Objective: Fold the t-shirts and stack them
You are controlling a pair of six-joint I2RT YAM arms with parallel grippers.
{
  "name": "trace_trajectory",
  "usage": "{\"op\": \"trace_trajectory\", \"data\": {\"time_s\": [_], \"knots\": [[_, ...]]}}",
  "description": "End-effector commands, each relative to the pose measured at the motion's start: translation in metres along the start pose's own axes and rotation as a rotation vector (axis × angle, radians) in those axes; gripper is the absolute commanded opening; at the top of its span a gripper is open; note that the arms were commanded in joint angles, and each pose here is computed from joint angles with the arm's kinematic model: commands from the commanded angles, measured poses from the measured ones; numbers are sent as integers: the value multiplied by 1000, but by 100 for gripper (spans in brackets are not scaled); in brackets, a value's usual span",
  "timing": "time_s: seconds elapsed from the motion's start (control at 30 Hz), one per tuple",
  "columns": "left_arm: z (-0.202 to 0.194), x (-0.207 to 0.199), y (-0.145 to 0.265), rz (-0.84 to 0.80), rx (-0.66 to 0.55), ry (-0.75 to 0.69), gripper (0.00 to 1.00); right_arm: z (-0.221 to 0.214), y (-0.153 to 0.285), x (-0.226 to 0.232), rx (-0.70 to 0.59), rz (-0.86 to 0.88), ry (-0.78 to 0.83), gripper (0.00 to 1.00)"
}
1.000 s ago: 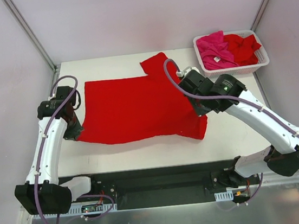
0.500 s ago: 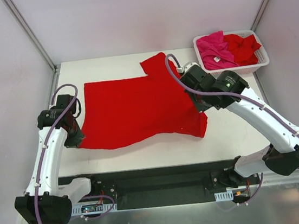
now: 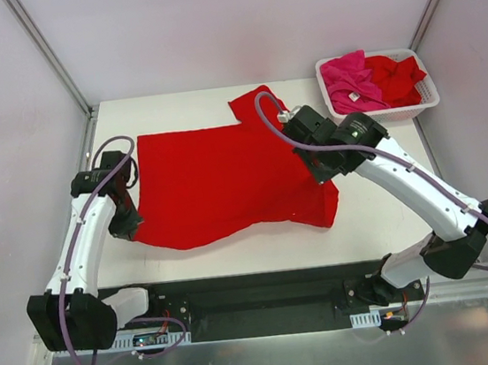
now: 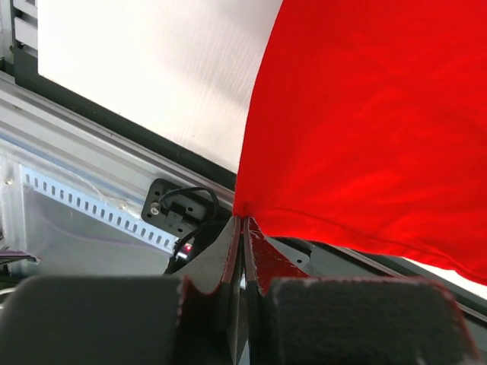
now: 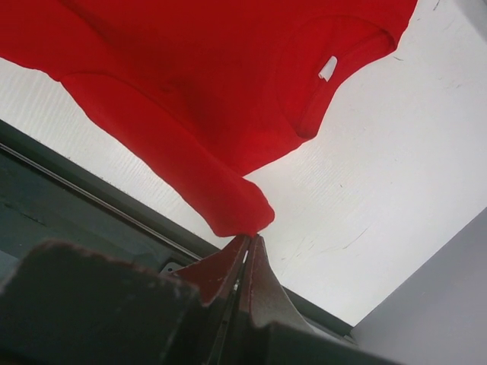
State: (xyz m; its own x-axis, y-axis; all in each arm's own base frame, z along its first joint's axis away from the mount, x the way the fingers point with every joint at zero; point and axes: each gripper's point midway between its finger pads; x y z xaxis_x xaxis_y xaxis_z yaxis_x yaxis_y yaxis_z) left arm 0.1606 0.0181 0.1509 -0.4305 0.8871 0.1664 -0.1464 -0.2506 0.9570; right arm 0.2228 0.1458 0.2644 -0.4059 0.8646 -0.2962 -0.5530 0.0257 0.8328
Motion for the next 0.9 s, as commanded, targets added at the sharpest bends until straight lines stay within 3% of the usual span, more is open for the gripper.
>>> {"op": "trace_trajectory", "data": {"time_s": [0.0,0.57,0.87], "knots": [[4,-6,-11,14,28,-31,0,-50,11,-24,236,-72,137,1],[17,-5,-39,126,84,-67,0,-37,-26,-17,307,-51,155,1],[22,7,-37,150,74,-26,0,-21,-15,-25,248,-51,97,1]]}}
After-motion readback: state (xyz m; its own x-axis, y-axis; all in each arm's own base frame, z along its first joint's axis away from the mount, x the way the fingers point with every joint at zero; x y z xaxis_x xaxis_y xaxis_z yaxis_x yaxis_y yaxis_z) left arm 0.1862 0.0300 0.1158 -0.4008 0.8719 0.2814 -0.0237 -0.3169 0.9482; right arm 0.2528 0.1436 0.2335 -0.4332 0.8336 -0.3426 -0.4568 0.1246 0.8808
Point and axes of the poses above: each gripper's point midway between its finger pads, its own y axis back along the fingers, its own x axis along the line the jaws close on, z = x × y, and after that the axes turned 1 degree about y, right-handed
